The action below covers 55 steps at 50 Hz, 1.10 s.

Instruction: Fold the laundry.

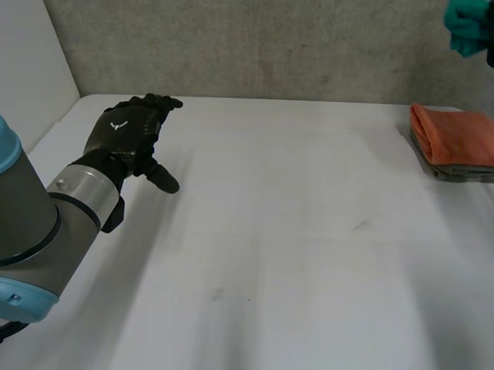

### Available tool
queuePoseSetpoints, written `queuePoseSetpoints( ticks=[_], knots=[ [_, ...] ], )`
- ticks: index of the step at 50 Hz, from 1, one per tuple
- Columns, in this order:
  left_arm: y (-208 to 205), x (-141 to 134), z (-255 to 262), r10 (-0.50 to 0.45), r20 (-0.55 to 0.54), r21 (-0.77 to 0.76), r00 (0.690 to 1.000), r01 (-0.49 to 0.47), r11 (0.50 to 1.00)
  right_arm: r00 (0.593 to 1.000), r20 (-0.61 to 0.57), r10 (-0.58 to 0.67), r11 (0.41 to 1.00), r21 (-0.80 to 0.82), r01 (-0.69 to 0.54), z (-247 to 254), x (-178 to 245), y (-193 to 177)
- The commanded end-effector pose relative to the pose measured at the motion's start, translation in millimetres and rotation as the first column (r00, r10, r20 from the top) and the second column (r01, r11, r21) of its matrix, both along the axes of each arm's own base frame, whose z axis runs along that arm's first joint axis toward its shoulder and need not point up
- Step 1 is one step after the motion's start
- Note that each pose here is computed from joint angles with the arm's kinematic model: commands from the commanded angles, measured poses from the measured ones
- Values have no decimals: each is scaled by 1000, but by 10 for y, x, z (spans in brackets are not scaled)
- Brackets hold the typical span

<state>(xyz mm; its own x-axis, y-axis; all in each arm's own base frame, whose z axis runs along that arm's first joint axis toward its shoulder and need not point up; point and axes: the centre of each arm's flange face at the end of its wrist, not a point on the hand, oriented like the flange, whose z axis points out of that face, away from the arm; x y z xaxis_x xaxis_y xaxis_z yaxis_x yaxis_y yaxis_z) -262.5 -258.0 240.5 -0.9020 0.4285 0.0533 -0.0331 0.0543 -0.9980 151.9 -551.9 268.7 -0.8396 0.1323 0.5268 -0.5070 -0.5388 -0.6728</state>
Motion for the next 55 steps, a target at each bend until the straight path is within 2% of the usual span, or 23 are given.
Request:
queuePoseSetpoints(
  ticks=[1,6,11,27,35,41,49,55],
  knots=[
    [9,-4,-10,-3,0,4,1000,3,1000,999,-29,22,977,215,-15,-862,-330,-131],
    [14,-7,-20,-4,2,6,1000,4,1000,999,-29,42,942,335,-30,-1301,-515,-136],
    [9,-5,-19,-4,1,5,1000,4,1000,999,-19,25,919,395,-16,-1394,-615,-113],
    [11,-5,-20,-4,2,7,1000,4,1000,999,-32,40,938,345,-27,-955,-616,-78],
    [17,-8,-24,-6,2,8,1000,6,1000,997,-56,47,975,219,-34,-794,-586,-144],
    [16,-8,-23,-6,2,7,1000,6,1000,998,-20,62,990,129,-59,-652,-595,-190],
    [16,-9,-23,-7,2,7,1000,7,1000,998,4,61,989,135,-61,-626,-596,-180],
    [12,-6,-23,-6,2,7,1000,6,1000,999,25,29,986,162,-32,-349,-600,-82]
  ],
)
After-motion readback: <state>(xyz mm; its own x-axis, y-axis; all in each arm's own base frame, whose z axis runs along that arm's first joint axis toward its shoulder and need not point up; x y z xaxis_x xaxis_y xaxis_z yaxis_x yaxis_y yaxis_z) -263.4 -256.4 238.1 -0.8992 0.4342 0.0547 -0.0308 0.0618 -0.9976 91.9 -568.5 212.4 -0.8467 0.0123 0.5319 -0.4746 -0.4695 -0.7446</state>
